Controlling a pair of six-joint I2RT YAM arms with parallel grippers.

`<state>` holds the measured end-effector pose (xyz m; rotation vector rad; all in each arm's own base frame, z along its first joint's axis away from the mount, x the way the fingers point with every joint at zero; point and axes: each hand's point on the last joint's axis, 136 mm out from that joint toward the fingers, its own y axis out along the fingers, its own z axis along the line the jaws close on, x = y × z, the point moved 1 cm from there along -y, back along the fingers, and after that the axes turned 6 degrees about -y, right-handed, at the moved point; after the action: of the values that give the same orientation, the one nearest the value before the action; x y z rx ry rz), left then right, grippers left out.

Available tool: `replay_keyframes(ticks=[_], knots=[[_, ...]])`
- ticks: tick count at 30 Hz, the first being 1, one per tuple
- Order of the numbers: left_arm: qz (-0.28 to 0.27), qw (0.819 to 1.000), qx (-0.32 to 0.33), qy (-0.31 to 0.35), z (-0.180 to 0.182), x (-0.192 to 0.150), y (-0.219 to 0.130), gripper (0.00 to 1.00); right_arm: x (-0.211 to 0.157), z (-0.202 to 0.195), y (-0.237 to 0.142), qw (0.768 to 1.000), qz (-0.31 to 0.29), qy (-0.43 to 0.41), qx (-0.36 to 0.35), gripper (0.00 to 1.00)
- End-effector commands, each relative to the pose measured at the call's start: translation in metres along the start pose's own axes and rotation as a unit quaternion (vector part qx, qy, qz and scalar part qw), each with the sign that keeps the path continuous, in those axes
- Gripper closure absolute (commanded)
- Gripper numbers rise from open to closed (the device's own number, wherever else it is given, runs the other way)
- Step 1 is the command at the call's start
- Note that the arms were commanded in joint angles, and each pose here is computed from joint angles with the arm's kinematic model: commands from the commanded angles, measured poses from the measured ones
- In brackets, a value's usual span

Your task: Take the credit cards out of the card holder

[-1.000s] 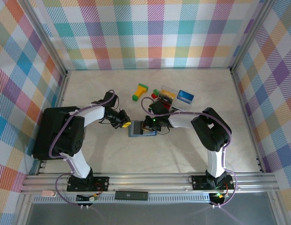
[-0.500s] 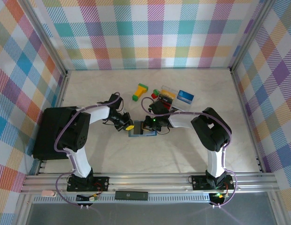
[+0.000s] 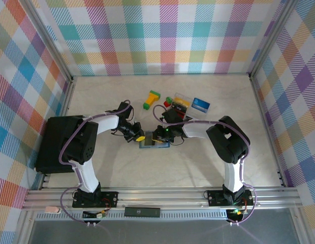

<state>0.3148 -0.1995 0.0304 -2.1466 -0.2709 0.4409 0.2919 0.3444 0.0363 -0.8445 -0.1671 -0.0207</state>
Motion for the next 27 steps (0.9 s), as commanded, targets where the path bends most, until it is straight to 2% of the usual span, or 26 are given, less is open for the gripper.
replay_keyframes(ticks=[1,12,20,27], knots=[[0.008,0.998,0.062,-0.013,0.030,-0.005,0.012,0.92,0.000,0.001,0.004,1.000,0.015,-0.003,0.008,0.81],[0.004,0.998,0.065,-0.016,0.032,-0.003,0.013,0.92,0.006,-0.008,-0.007,1.000,-0.014,0.001,-0.021,0.94],[-0.004,0.998,0.058,-0.013,0.025,0.001,0.007,0.87,0.008,-0.024,-0.030,0.996,-0.053,0.008,-0.066,0.97],[-0.008,0.999,0.043,-0.006,0.014,0.002,0.000,0.84,0.011,-0.021,-0.044,0.995,-0.067,-0.002,-0.079,0.97]])
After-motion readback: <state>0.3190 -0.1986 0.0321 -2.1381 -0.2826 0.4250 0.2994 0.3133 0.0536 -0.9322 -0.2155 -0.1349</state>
